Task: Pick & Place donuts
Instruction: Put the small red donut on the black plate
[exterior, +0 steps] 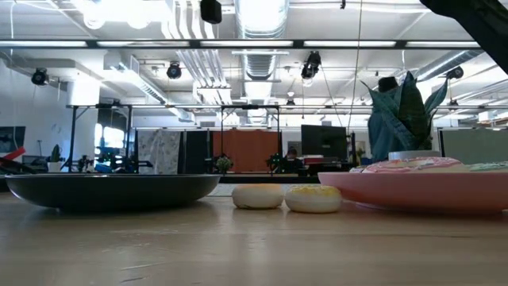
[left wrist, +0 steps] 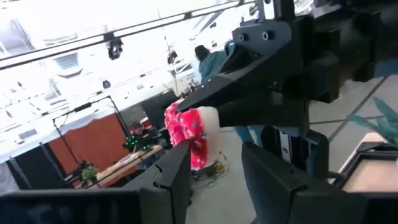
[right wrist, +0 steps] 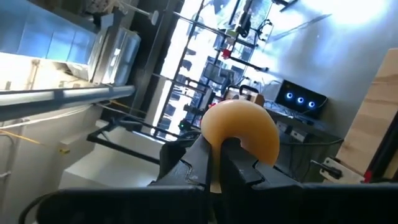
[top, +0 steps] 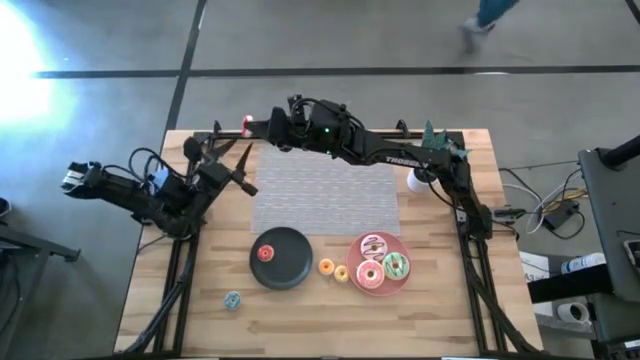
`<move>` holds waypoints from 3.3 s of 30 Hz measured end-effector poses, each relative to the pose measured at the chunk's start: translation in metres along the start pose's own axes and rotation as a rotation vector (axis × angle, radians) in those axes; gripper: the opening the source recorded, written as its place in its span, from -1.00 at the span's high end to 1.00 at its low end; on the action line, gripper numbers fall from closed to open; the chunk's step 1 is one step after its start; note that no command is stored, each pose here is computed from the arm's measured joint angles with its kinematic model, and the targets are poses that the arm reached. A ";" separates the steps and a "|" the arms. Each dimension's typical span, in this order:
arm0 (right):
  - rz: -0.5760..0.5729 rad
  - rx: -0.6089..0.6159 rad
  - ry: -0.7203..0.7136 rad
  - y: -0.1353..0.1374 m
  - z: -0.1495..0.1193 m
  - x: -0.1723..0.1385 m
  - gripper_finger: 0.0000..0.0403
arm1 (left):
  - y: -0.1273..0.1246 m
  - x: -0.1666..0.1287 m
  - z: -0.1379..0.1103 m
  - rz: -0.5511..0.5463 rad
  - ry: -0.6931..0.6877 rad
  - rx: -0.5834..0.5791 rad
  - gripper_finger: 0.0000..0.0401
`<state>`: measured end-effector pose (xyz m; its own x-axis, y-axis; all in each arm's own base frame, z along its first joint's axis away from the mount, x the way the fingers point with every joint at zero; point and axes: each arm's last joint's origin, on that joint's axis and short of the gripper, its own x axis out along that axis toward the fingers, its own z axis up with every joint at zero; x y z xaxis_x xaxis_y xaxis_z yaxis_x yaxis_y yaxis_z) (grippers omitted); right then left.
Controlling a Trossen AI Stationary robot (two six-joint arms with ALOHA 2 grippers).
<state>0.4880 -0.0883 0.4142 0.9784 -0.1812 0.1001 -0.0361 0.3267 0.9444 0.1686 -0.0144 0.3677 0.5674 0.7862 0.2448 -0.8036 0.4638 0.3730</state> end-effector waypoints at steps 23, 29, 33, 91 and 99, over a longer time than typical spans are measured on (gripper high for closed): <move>-0.033 -0.081 0.011 -0.004 -0.001 0.000 0.92 | 0.001 0.015 0.001 0.082 0.049 0.024 0.95; -0.043 -0.228 0.019 -0.005 -0.001 0.000 0.62 | 0.000 0.015 0.001 0.085 0.055 0.024 0.97; -0.094 -0.296 0.047 -0.007 -0.002 -0.002 0.33 | 0.000 0.015 0.001 0.090 0.064 0.029 0.98; -1.038 -0.812 0.498 0.024 -0.084 -0.219 -0.13 | -0.177 -0.057 -0.140 -0.760 0.965 0.011 0.98; -0.957 -0.732 0.434 0.010 -0.080 -0.256 -0.13 | -0.189 -0.057 -0.139 -0.775 1.027 0.043 0.96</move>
<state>0.2536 0.0358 0.3733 0.5429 -0.3549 -0.7611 0.7003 0.6915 0.1771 0.2635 -0.0897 0.1586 0.4677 0.2803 -0.8382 -0.3108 0.9400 0.1409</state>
